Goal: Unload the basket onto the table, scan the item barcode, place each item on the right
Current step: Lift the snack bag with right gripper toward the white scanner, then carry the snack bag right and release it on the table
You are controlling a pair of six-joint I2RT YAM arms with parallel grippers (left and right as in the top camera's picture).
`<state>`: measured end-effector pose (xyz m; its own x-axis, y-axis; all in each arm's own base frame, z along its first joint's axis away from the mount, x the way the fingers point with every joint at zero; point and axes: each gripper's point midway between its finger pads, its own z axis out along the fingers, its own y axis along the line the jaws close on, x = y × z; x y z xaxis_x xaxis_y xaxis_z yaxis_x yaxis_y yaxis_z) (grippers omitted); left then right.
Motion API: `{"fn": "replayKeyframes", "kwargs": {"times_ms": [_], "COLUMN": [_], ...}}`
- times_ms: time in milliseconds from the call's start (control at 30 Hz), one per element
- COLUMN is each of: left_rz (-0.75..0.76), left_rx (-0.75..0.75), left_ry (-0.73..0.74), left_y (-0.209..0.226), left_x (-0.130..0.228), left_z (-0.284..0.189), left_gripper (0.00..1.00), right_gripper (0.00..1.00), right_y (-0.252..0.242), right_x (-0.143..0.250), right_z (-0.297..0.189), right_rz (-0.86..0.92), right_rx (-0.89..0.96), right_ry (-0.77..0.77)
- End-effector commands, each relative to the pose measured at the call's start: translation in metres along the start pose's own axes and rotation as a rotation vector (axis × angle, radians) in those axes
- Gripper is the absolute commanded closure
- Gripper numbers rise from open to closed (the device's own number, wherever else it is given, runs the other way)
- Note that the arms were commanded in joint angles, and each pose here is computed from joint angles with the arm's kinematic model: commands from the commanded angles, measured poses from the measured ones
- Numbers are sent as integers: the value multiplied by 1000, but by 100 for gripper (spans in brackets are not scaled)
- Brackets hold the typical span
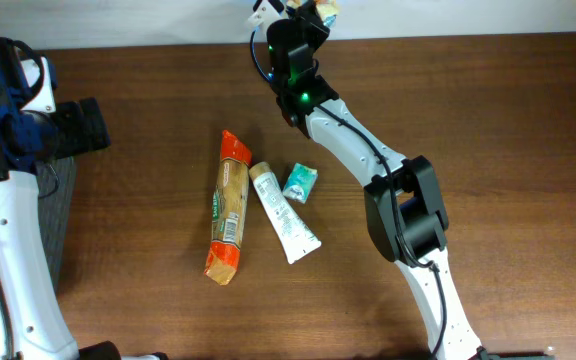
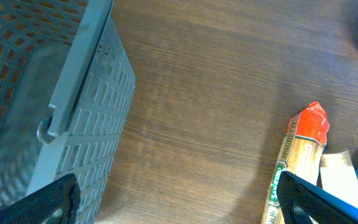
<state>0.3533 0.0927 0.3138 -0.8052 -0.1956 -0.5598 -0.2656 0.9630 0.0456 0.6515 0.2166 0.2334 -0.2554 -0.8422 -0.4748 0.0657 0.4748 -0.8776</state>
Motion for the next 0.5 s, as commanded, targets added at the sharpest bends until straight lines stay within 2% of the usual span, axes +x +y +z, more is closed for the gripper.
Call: {"fn": "replayKeyframes", "kwargs": {"times_ms": [0, 467], "left_rz": [-4, -4], "left_rx": [-10, -10], "left_ry": [-16, -16], "left_y": [3, 3], "left_x": [-3, -3], "left_z": [-5, -5], "left_gripper": [1, 1], "right_gripper": [95, 96], "right_y": [-4, 4], "right_x": [-5, 4], "right_z": [5, 12], "right_rz": [15, 16], "right_rx": [1, 11], "right_ry": [-35, -19]}}
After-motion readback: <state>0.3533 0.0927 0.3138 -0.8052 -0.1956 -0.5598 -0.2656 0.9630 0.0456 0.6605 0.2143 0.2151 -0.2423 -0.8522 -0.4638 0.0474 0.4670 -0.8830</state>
